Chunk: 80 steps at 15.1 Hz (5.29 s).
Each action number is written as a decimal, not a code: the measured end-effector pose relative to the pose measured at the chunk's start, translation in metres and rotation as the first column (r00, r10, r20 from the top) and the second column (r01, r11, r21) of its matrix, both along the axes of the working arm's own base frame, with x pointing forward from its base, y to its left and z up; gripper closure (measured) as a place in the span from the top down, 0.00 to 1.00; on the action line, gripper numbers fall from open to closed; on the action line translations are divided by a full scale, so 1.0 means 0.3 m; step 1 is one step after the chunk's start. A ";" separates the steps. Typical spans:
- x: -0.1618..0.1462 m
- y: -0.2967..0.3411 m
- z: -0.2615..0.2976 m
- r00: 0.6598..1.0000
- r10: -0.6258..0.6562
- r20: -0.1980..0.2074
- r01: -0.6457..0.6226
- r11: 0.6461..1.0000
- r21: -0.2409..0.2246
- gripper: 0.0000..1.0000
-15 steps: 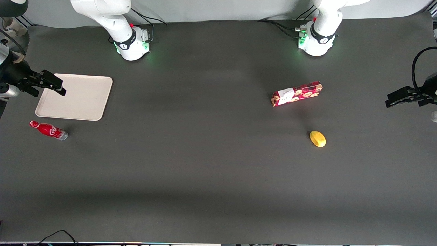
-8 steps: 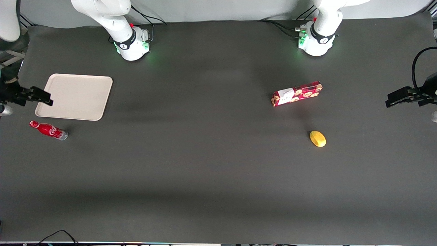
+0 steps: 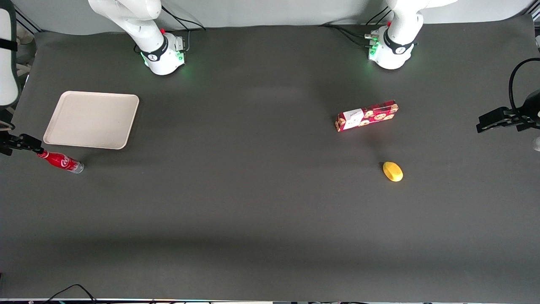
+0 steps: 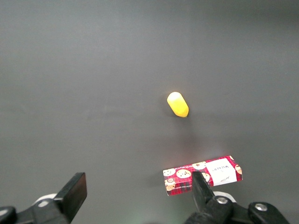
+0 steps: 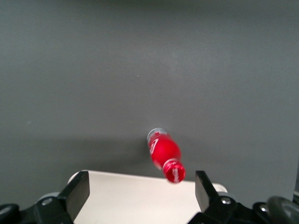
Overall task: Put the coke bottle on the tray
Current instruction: 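Move the open right gripper down over the red Coca-Cola bottle, then close the right gripper around the bottle's neck, then lift the bottle and carry it over the white tray, then lower the bottle onto the tray's corner with the right gripper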
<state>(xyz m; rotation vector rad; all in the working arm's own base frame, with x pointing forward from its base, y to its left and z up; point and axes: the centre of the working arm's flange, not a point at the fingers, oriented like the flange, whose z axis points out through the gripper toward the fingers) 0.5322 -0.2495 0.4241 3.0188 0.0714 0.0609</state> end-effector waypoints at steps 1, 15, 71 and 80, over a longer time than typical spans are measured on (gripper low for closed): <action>-0.018 -0.018 -0.051 1.000 0.022 0.008 -0.022 1.000 -0.008 1.00; -0.131 -0.206 -0.333 0.995 0.096 0.016 -0.097 0.995 0.027 1.00; -0.857 -0.468 -0.224 0.999 -0.030 0.030 0.028 0.997 0.065 0.34; -0.891 -0.509 -0.287 1.000 -0.006 0.003 0.006 0.999 0.037 0.34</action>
